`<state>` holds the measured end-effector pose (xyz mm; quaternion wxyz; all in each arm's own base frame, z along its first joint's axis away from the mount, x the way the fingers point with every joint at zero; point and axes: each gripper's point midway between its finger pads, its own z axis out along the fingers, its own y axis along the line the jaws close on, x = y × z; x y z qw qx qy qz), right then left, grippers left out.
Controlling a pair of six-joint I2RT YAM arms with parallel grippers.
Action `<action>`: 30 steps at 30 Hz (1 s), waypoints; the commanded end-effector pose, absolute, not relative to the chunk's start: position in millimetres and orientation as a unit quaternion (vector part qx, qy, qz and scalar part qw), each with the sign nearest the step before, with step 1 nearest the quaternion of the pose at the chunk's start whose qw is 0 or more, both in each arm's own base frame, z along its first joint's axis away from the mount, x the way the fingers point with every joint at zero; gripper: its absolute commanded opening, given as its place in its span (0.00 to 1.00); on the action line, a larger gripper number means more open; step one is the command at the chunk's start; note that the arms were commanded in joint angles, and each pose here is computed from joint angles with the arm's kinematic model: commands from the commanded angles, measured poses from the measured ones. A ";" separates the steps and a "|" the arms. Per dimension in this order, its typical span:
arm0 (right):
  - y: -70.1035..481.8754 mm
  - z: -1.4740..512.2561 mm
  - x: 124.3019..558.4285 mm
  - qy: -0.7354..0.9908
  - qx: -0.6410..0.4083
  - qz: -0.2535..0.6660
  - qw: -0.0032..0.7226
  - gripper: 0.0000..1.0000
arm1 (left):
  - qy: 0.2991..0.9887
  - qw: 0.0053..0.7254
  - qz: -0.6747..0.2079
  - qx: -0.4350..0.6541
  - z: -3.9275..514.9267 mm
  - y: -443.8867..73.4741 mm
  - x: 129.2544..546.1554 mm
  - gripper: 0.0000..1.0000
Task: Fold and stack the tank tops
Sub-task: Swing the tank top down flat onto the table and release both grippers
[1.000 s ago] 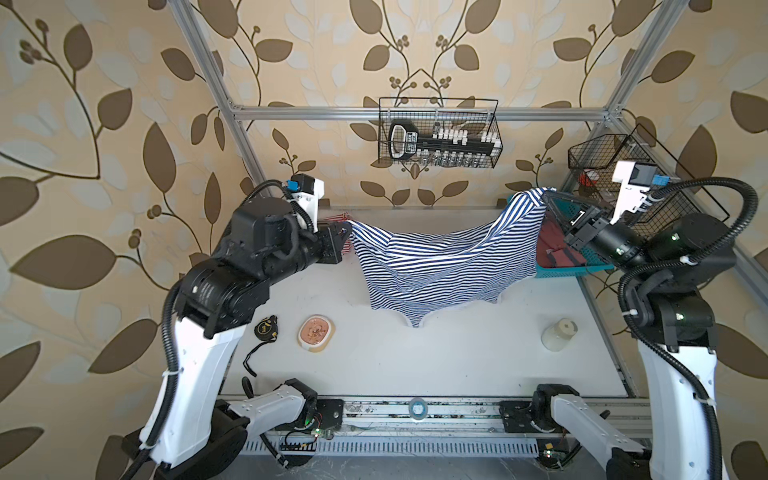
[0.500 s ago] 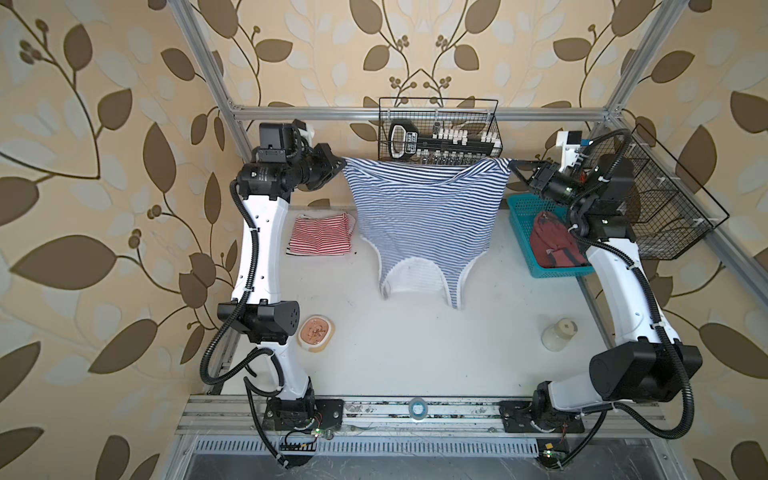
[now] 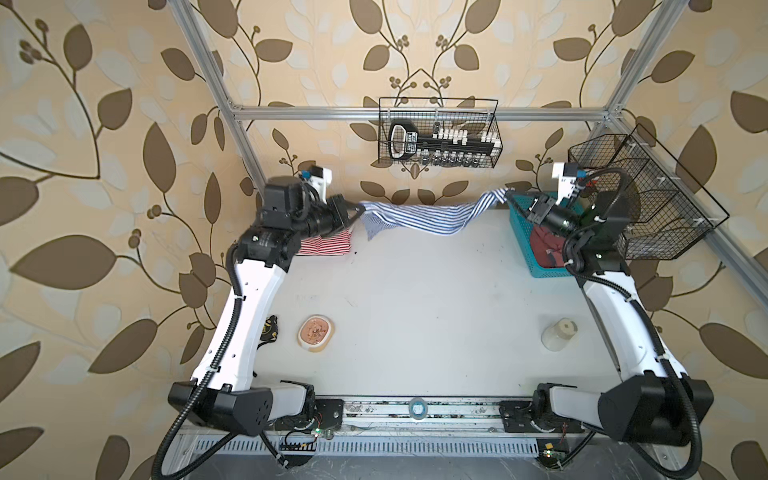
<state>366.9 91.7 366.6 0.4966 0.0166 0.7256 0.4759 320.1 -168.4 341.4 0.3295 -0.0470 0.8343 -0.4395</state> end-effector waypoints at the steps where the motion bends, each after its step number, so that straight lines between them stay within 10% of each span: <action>1: 86.1 235.3 323.6 0.825 0.076 0.409 0.382 0.00 | 0.898 0.201 -0.383 -0.080 210.3 -183.8 270.8 0.00; 8: 85.1 156.5 266.7 0.870 0.126 0.371 0.298 0.00 | 0.936 0.069 -0.330 -0.097 109.5 -192.4 198.8 0.04; 30: 39.4 123.1 211.4 0.935 0.184 0.195 0.230 0.09 | 0.943 0.017 -0.314 -0.107 98.1 -178.1 130.6 0.26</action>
